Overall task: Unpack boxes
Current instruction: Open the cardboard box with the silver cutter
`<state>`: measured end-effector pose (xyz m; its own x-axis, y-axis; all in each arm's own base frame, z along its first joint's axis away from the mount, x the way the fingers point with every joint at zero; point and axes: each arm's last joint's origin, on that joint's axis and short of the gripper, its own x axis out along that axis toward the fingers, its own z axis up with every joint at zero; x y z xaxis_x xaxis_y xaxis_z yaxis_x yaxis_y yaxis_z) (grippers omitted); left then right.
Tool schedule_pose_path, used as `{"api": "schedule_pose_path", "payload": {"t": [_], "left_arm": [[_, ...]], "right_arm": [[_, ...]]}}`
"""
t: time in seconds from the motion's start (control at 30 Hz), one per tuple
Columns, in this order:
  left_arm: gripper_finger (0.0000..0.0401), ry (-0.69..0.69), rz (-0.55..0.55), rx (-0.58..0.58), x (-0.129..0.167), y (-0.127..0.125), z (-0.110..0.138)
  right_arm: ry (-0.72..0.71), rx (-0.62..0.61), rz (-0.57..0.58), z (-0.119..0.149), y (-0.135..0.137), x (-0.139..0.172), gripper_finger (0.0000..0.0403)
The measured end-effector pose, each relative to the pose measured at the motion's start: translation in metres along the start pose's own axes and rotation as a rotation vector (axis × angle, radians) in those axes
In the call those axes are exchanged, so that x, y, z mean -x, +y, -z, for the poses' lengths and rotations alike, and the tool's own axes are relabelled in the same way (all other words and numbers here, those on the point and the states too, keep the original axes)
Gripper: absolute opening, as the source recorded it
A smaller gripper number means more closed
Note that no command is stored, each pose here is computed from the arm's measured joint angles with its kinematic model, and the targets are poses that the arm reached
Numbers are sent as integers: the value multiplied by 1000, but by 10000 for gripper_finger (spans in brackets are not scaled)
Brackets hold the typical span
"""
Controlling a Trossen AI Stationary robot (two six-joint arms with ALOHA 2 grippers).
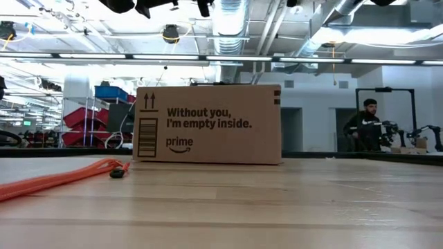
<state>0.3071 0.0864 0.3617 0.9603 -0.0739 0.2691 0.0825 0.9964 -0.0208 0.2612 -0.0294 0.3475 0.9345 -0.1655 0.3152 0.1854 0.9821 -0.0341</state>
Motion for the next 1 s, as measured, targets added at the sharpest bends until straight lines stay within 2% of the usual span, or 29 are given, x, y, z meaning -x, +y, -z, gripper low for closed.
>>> {"api": "schedule_pose_path", "payload": {"t": [0.17, 0.37, 0.57, 1.0], "left_arm": [[169, 45, -3, -1, 3, 7, 3], [177, 171, 20, 68, 13, 20, 9], [186, 242, 70, 81, 13, 15, 17], [188, 232, 97, 34, 10, 7, 17]], "right_arm": [[18, 1, -7, 2, 2, 0, 116], [99, 8, -7, 9, 1, 1, 116], [164, -2, 4, 16, -2, 1, 116], [222, -22, 2, 21, 0, 2, 116]]}}
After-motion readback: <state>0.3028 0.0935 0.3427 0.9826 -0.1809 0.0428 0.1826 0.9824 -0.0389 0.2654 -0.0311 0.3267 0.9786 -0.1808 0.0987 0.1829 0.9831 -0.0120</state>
